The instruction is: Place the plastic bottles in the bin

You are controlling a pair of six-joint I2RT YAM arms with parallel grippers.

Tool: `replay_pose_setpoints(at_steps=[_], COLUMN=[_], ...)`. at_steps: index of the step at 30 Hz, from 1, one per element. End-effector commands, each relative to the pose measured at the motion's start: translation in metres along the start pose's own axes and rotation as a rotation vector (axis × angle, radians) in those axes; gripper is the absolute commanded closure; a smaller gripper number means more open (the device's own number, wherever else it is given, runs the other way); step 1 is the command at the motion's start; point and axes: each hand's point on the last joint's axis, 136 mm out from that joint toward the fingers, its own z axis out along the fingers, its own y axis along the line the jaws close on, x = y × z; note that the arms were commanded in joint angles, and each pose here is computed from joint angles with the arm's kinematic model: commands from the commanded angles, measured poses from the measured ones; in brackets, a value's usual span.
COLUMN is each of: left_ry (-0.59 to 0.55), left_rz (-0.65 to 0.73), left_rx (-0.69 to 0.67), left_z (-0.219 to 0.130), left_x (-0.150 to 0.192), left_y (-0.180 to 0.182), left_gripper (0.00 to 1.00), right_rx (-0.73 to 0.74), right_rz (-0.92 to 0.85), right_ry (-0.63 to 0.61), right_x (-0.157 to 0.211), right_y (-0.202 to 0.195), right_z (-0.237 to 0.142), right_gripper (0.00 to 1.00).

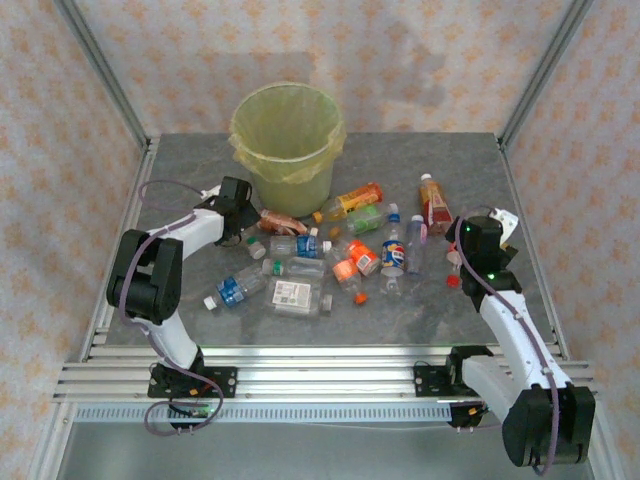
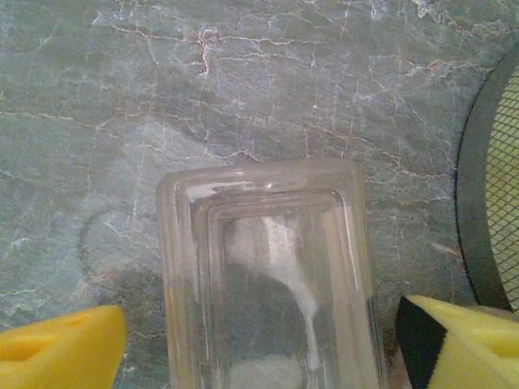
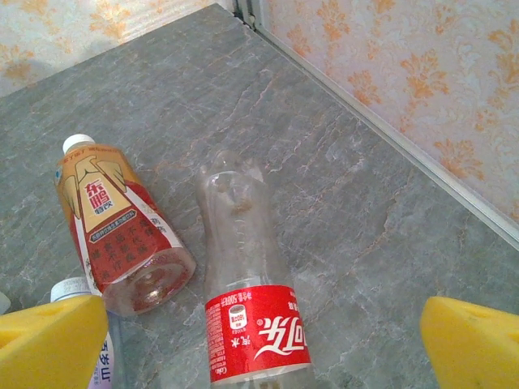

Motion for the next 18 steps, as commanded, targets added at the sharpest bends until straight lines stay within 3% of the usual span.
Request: replay_pose_setpoints(at_steps=[1,16,18], left_ry=[-0.021,0.017,0.019], left_rz=[-0.047,-0.121,-0.133], left_rx=[-0.01,-0.011,-0.007], left_z=[0.005,0.036,0.038], left_x=[-0.009,-0.004,-0.004], left_y=[0.007,0.021,0.022], left_gripper=[0.15,0.19,0.26], right_rx=[-0.02,-0.04,-0.038], right_rz=[-0.001,0.003,0.004], right_ry=[-0.022,-0.015,-0.016], right_x=[-0.013,-0.013,-0.014], right_y=[0.006,0.009,0.009], right_z=[-0.008,-0.008,-0.009], right_gripper=[0.01,0.01,0.01])
